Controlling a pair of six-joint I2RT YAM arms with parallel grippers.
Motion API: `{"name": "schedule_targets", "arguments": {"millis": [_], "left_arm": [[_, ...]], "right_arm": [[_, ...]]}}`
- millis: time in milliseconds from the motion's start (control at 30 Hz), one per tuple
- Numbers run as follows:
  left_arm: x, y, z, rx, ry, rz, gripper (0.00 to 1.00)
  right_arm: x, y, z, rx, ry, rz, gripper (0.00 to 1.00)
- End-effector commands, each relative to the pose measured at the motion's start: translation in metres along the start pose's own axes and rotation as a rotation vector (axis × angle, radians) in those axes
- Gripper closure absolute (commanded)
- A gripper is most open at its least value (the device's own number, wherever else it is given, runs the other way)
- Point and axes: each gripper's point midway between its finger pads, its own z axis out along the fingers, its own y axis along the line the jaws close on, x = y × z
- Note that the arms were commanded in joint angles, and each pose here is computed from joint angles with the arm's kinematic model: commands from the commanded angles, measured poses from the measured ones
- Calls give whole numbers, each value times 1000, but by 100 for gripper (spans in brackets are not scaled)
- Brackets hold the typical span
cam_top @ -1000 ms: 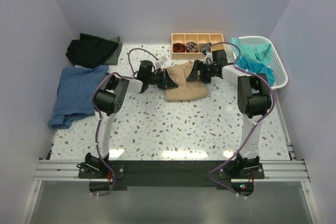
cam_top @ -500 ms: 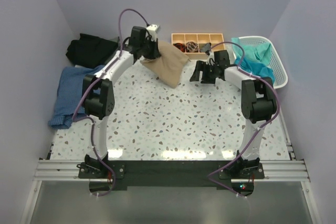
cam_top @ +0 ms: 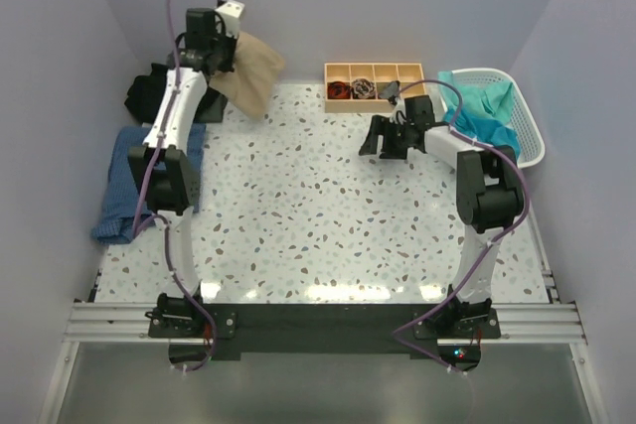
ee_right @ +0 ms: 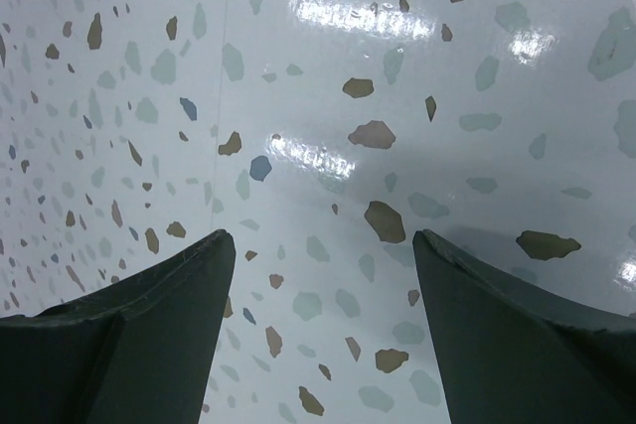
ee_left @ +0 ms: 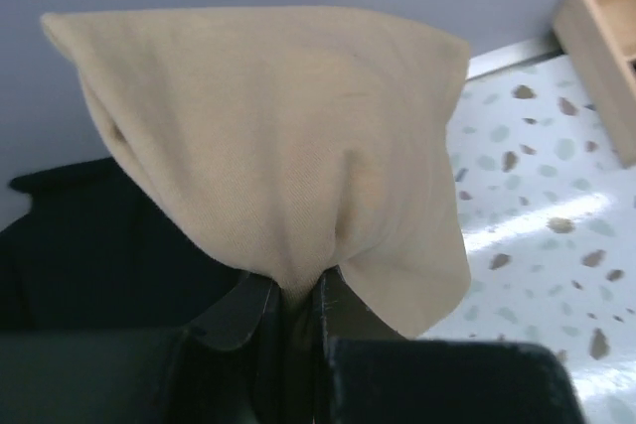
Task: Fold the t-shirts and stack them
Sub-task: Neatly place the folded tshirt to the corner, then reset both grippers
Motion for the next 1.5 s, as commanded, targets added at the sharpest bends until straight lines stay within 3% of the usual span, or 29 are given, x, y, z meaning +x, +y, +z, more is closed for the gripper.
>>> {"name": "schedule_targets", "arguments": {"millis": [0,133,333,367,400,467,633,833,967,1100,1267,1300,1367,1400,1467], "left_arm": [[-22,102,-21,-167,-102,10,100],[-5,166,-29,-265,-105,-40,100],[42,215,-5,-281,-92,-112,100],[45,223,1,-305,-110,-116,86],[60,227,9,-322,-84,-124,62],[67,247,10,-422,-79,-120,0],[74,284,-12,-584,-78,-158,0],[41,304,-76,-731,-121,-179,0],[17,273,-96,-600,-170,-225,0],[-37,204,-123,-355,-304,-293,0],[-93,81,-144,-186,-408,-250,0],[-88,35,-132,-80,-386,-233,0],[-94,-5,-141,-3,-393,-212,0],[-75,-49,-131,60,-346,-178,0],[-74,-83,-144,112,-389,-173,0]], "right_arm": [[-7,7,5,-30,-18,-3,23],[-2,3,11,-25,3,7,24],[4,-3,22,-23,33,18,24],[6,-3,23,-24,40,21,24],[8,-4,24,-23,44,22,24],[11,-6,26,-20,55,21,25],[14,-5,28,-20,63,21,25],[12,3,25,-40,57,10,25],[8,19,15,-72,38,-18,25],[-7,42,-12,-88,-9,-71,23],[-10,55,-37,-64,-42,-133,23],[-7,54,-41,-51,-40,-140,22],[-4,51,-55,-11,-59,-164,22],[-3,49,-60,4,-68,-170,22],[-1,46,-77,46,-107,-187,20]]}}
